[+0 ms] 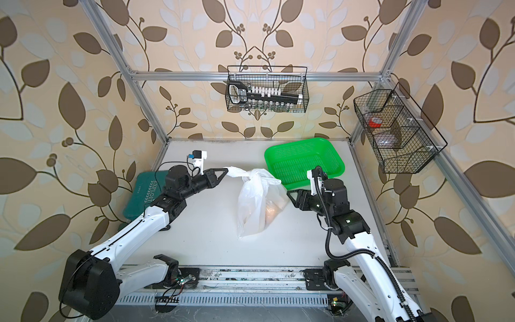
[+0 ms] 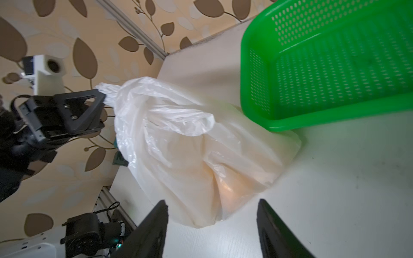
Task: Place the pears into plastic bags & tie knots
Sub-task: Tie the plastic bag at the center of the board.
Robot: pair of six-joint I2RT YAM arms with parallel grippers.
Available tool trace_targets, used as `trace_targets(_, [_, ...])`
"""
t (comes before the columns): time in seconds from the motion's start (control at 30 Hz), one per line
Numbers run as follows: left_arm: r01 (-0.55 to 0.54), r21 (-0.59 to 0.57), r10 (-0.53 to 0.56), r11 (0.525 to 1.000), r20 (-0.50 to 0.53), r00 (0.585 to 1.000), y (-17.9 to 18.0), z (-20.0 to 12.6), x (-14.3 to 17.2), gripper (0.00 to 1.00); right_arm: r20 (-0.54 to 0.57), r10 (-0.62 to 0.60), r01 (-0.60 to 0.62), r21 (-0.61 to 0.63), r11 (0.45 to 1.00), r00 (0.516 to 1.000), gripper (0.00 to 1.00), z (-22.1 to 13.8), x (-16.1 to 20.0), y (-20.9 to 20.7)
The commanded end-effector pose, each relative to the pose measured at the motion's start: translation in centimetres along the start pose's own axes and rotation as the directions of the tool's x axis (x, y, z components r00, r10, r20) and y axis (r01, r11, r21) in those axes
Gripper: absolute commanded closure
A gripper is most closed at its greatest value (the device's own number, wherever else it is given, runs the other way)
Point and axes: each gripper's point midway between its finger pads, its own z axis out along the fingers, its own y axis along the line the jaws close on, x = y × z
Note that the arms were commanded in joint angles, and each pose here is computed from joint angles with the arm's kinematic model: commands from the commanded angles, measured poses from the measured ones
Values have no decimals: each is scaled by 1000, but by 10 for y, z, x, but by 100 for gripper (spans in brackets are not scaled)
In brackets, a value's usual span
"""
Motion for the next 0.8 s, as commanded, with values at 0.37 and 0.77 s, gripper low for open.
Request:
trace_targets(0.37, [-44,128,52,991,-66,996,-41,20,7,100,-29,109,-113,-269,957,994,28,40,-11,25])
trace_targets(0.77, [-57,136,68,989,-76,995,-45,24,10,100,-23,210,-210,-210,955,977,28,65,-11,-3])
